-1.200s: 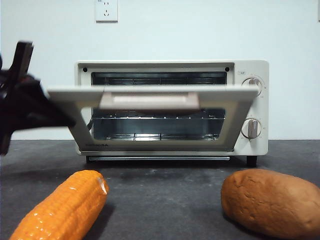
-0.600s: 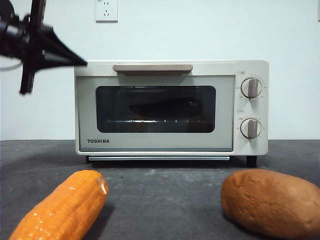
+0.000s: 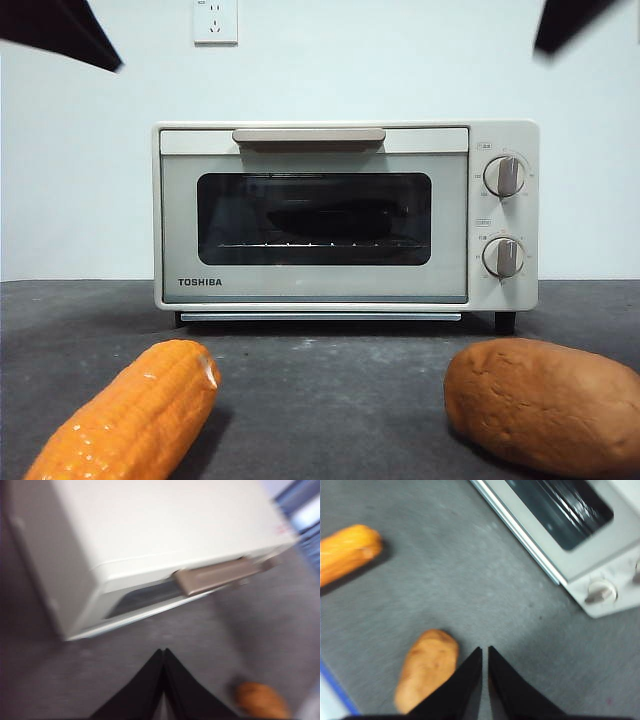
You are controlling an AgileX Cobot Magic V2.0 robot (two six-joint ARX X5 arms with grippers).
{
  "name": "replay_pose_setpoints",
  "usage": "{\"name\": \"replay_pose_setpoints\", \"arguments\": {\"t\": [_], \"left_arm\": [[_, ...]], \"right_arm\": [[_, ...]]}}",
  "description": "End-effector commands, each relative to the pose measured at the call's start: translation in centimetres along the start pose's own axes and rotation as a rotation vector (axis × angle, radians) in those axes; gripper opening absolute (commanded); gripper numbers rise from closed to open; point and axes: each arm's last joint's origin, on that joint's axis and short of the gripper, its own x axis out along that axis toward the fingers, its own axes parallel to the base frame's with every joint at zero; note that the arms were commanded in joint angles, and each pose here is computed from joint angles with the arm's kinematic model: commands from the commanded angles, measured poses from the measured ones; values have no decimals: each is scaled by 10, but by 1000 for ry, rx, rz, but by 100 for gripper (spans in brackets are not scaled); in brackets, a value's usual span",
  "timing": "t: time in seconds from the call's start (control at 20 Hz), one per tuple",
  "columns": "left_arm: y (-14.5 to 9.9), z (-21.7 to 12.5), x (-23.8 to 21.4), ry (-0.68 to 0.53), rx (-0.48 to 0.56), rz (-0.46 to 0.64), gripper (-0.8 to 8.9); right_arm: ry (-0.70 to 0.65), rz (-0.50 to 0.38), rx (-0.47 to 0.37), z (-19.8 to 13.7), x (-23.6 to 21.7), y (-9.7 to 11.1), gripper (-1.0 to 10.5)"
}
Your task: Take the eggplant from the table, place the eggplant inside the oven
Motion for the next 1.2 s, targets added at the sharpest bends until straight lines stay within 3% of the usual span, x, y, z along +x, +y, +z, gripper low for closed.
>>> {"name": "replay_pose_setpoints", "arguments": {"t": [0.05, 0.2, 0.45, 0.6, 0.75, 1.2], "left_arm": [[-11, -10, -10, -44, 107, 89, 6], [-18, -38, -15, -144, 120, 149, 6], [-12, -101, -3, -212, 103, 246, 6], [-8, -130, 8, -231, 81, 253, 6], [-9, -145, 15, -177, 24, 218, 6], [-10, -142, 15, -204, 23, 207, 6]], "right_arm": [[-31, -59, 143, -7, 13, -10, 4], [-105, -153, 306, -25, 26, -29, 4], [-319, -285, 450, -59, 34, -47, 5], [-425, -308, 475, -78, 40, -44, 4], [-422, -332, 478, -87, 43, -42, 4], [-447, -333, 481, -85, 42, -43, 5]]}}
